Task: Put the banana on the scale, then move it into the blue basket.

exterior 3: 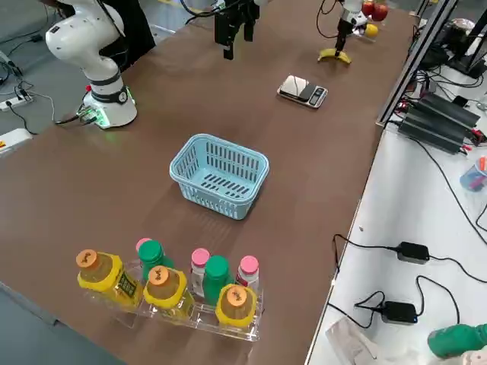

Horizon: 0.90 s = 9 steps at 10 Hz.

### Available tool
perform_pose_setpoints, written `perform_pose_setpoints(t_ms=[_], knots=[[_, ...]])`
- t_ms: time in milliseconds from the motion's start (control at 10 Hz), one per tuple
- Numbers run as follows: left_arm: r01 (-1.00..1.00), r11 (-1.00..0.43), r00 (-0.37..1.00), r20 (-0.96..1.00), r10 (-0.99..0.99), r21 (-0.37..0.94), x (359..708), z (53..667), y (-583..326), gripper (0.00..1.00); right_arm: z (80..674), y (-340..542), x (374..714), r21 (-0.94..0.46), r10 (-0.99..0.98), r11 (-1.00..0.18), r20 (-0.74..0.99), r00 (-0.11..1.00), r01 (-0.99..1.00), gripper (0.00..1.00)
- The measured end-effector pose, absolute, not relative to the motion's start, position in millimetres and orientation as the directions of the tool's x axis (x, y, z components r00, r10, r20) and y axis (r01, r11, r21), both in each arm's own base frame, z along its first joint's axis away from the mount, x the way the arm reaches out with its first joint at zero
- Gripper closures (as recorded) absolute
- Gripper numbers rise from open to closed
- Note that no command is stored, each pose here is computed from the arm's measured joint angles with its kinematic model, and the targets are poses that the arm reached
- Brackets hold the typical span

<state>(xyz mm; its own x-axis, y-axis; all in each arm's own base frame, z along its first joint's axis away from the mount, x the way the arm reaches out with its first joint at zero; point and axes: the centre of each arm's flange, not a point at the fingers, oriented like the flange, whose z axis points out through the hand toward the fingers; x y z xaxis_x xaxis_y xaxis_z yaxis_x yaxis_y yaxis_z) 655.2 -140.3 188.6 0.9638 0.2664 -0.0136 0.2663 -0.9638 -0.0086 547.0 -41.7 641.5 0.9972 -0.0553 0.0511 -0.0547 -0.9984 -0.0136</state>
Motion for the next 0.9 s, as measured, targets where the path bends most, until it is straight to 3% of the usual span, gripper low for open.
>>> perform_pose_setpoints(t_ms=[100, 400, 700, 900], knots=[[0.265, -0.964, 0.964, -0.015, 0.265, -0.008, 654.6, 186.6, -141.3, 0.37, 641.5, -41.7, 547.0, -0.014, -0.055, -0.998, 0.051, 0.997, -0.055, 0.00], [0.277, -0.961, 0.961, -0.007, 0.277, -0.004, 656.5, 191.2, -142.6, 0.66, 641.6, -41.7, 547.0, -0.014, -0.055, -0.998, 0.051, 0.997, -0.055, 0.00], [0.299, -0.954, 0.953, -0.040, 0.300, -0.019, 663.4, 252.8, -141.9, 0.70, 641.3, -41.7, 547.0, -0.014, -0.055, -0.998, 0.051, 0.997, -0.055, 0.00], [0.375, -0.926, 0.925, -0.078, 0.371, 0.050, 669.6, 318.3, -172.9, 0.70, 641.0, -41.7, 547.1, -0.014, -0.055, -0.998, 0.050, 0.997, -0.055, 0.00]])
